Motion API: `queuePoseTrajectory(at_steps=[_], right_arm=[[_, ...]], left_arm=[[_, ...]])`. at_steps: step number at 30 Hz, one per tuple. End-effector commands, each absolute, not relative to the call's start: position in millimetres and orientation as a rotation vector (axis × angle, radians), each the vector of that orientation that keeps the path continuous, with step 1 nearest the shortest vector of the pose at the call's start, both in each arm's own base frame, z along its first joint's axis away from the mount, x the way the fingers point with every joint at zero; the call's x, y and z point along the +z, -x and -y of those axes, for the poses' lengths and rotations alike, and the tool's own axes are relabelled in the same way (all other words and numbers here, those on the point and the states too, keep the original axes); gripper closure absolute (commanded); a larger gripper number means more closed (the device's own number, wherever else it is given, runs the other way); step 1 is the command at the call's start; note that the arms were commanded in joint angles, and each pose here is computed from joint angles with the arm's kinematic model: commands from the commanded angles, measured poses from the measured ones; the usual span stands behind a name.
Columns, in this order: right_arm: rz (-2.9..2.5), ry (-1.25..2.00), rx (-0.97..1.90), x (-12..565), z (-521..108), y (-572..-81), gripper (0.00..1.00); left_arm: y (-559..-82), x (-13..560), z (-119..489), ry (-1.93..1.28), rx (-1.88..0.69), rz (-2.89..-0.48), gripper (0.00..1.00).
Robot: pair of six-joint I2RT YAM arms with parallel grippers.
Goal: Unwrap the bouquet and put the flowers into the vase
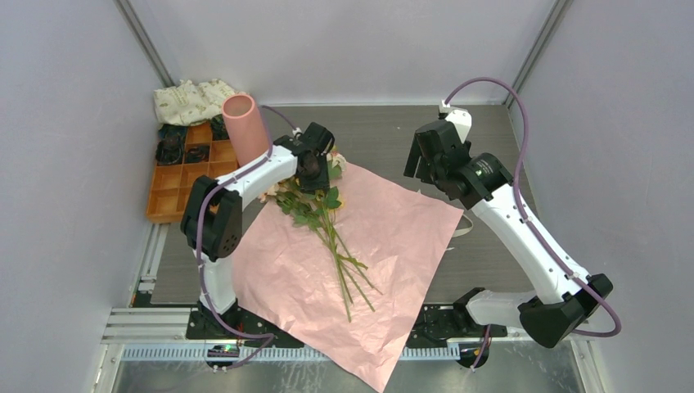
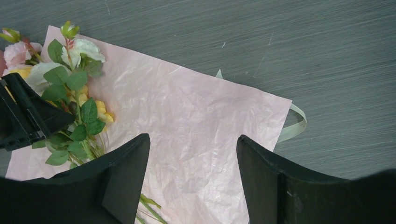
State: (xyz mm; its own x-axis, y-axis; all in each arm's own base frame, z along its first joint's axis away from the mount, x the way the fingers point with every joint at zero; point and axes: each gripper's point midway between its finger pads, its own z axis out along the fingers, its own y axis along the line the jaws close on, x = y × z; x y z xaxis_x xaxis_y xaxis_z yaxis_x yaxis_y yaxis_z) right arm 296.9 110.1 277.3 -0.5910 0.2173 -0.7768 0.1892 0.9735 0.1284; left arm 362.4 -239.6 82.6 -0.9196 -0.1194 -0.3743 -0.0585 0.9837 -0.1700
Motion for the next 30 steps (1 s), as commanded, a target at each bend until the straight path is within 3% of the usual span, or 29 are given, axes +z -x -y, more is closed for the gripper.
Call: queuePoseTrajectory(at_steps=[1, 7, 12, 15, 30], right_arm=[[-2.182, -0.282, 0.077, 286.5, -113.6, -303.4, 0.26], [-2.172, -0.287, 0.081, 288.7, -111.7, -302.2, 0.27], [-2.177, -0.284, 0.090, 286.8, -113.5, -302.1, 0.27], [-2.177, -0.285, 0.100, 286.3, -114.9, -302.1, 0.27], [-2.167, -0.288, 0.155, 292.1, -119.9, -299.8, 0.27]], left_arm=[[-374.5, 76.9, 254.0, 0.090, -0.281, -2.744, 0.63], [-378.0, 57.2, 262.5, 0.086, -0.296, -2.781, 0.66], [-380.3, 66.6, 265.0, 0.077, -0.316, -2.765, 0.90], [-379.7, 89.3, 262.6, 0.074, -0.330, -2.731, 0.97], [-351.8, 314.4, 234.8, 0.044, -0.560, -2.251, 1.00]])
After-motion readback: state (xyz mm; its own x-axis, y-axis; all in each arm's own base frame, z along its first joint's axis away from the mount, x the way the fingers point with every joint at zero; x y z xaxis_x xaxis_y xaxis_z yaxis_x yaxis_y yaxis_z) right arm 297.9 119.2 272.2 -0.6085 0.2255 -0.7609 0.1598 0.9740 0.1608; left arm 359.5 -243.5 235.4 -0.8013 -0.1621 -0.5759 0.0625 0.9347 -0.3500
